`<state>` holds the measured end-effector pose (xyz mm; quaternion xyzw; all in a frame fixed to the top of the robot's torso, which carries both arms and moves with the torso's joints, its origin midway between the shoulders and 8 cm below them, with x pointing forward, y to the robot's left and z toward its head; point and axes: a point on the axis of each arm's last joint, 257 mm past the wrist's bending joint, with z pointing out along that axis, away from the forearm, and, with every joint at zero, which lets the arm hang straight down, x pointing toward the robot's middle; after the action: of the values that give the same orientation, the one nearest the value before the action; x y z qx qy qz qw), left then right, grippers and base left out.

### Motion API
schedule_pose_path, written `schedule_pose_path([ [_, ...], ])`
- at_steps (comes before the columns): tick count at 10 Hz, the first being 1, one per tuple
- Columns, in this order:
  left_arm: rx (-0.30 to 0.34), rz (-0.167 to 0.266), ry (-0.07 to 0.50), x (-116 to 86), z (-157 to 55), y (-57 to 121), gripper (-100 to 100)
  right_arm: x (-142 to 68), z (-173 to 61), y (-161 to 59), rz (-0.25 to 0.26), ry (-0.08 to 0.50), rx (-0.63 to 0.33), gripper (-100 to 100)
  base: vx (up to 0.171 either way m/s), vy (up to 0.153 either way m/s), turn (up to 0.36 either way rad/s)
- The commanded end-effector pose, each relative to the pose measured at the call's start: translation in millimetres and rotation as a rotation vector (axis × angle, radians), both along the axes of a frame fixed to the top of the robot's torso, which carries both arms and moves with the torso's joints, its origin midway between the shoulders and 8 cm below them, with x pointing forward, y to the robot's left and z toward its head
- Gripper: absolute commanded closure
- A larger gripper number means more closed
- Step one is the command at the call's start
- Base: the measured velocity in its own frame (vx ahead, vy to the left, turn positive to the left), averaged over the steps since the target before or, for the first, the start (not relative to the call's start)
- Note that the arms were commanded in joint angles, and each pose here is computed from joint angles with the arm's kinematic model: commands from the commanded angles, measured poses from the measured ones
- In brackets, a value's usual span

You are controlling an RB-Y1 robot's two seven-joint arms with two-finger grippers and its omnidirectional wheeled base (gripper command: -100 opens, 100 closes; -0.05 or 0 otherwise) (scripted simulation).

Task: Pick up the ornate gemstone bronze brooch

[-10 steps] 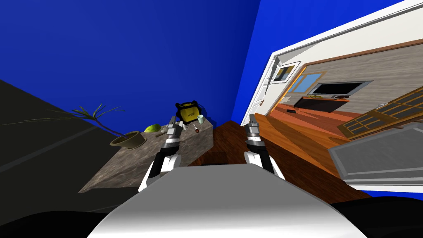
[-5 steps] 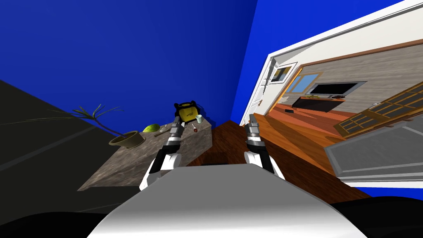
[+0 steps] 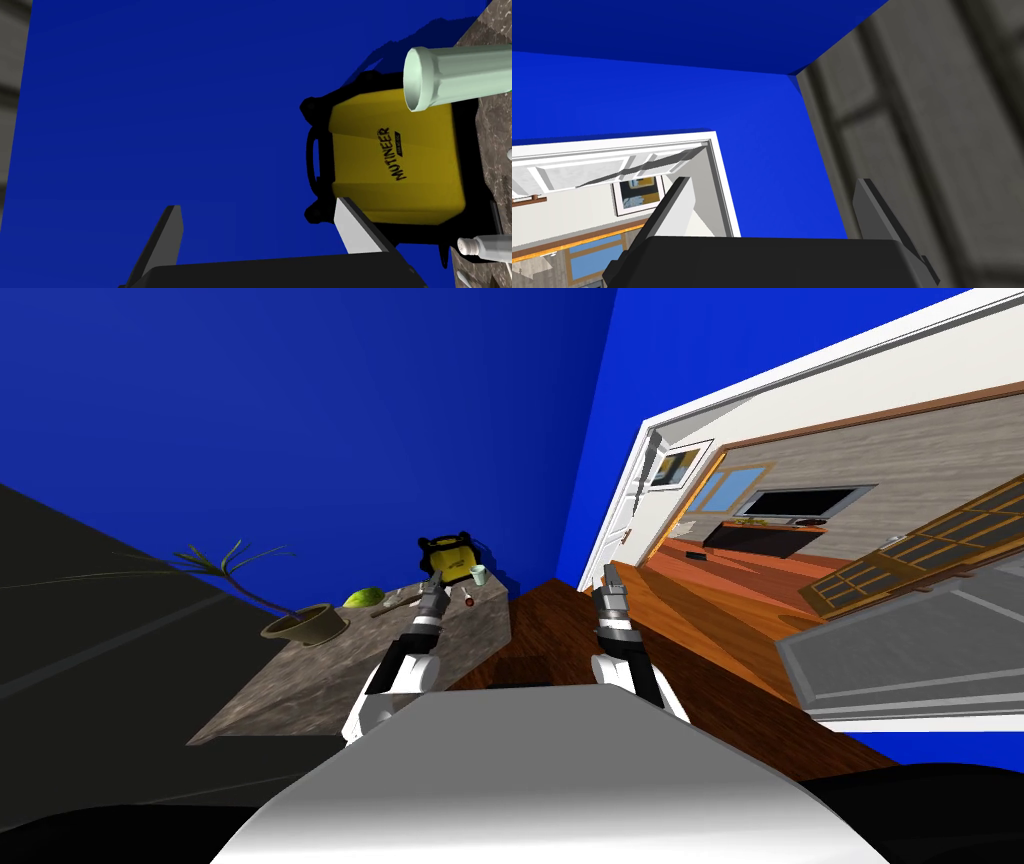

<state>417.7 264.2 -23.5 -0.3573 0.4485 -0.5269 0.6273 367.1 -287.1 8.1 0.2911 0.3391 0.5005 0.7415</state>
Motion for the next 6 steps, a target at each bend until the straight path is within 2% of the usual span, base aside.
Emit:
schedule_pose_path([
  [1,0.006,0.001,0.041,5,-8,-0.3,-100,0,0,0,0.000,0.000,0.000,0,-0.026,-0.062,-0.008],
  [6,0.029,-0.001,0.140,21,-28,-2.1,-100,0,0,0,0.000,0.000,0.000,0,-0.014,-0.038,-0.009],
])
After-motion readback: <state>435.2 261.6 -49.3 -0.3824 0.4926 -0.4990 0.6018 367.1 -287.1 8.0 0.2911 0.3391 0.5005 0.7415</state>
